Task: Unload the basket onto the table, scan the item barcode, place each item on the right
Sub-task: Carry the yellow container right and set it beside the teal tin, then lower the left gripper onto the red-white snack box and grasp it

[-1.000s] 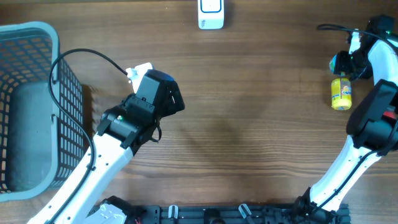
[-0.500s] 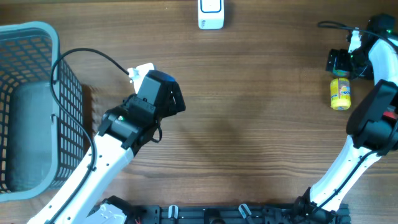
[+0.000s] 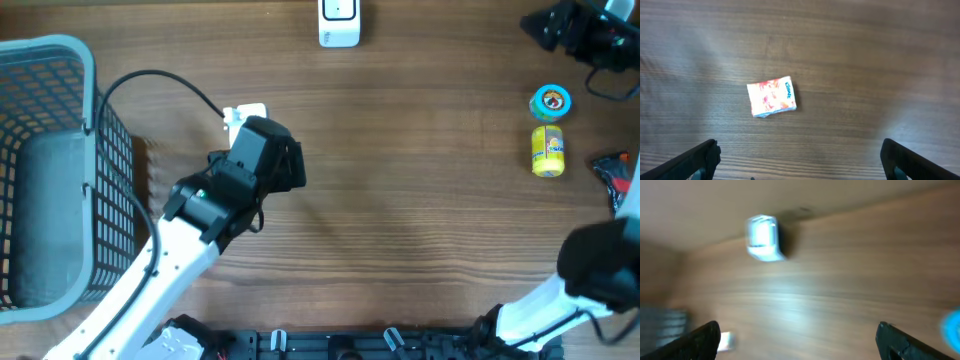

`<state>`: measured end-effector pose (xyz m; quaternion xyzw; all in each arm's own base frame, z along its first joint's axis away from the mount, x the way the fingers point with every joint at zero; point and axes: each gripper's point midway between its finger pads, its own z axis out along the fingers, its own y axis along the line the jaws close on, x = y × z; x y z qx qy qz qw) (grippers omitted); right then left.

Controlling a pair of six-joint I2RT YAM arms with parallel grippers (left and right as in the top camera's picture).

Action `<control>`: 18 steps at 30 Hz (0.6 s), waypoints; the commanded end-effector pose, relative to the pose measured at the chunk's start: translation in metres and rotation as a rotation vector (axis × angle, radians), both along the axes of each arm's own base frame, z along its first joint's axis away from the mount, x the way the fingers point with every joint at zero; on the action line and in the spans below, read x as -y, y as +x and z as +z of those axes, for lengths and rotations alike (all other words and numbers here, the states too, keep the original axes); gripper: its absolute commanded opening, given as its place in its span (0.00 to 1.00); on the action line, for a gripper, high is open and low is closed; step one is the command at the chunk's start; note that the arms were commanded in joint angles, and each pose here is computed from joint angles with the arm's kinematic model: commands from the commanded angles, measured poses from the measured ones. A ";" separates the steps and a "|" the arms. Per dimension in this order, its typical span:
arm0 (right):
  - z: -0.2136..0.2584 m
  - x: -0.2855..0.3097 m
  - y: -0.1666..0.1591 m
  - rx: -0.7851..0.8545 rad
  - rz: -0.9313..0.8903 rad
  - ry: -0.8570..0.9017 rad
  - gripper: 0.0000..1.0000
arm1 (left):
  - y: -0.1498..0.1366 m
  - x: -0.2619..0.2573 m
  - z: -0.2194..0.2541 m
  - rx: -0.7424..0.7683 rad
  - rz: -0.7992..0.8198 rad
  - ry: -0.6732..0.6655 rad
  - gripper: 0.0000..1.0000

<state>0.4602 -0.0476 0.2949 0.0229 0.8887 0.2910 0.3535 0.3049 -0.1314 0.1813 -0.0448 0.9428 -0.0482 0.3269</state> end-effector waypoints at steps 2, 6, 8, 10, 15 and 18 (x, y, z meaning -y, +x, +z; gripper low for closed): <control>-0.024 -0.035 -0.013 -0.184 -0.060 -0.103 1.00 | 0.010 -0.007 -0.037 -0.107 0.057 0.010 1.00; -0.049 -0.045 -0.018 -0.301 -0.150 -0.252 1.00 | 0.013 -0.018 -0.056 -0.182 0.266 -0.101 1.00; -0.049 -0.060 -0.017 -0.290 -0.114 -0.273 1.00 | 0.014 -0.019 -0.063 -0.203 0.321 -0.128 1.00; -0.048 -0.067 -0.016 -0.279 -0.099 -0.277 1.00 | 0.015 -0.019 -0.070 -0.219 0.342 -0.129 1.00; -0.049 -0.070 -0.016 -0.279 -0.093 -0.279 1.00 | 0.021 -0.016 -0.092 -0.254 0.431 -0.157 1.00; -0.051 -0.067 -0.017 -0.295 -0.105 -0.293 1.00 | 0.026 -0.011 -0.113 -0.292 0.457 -0.158 1.00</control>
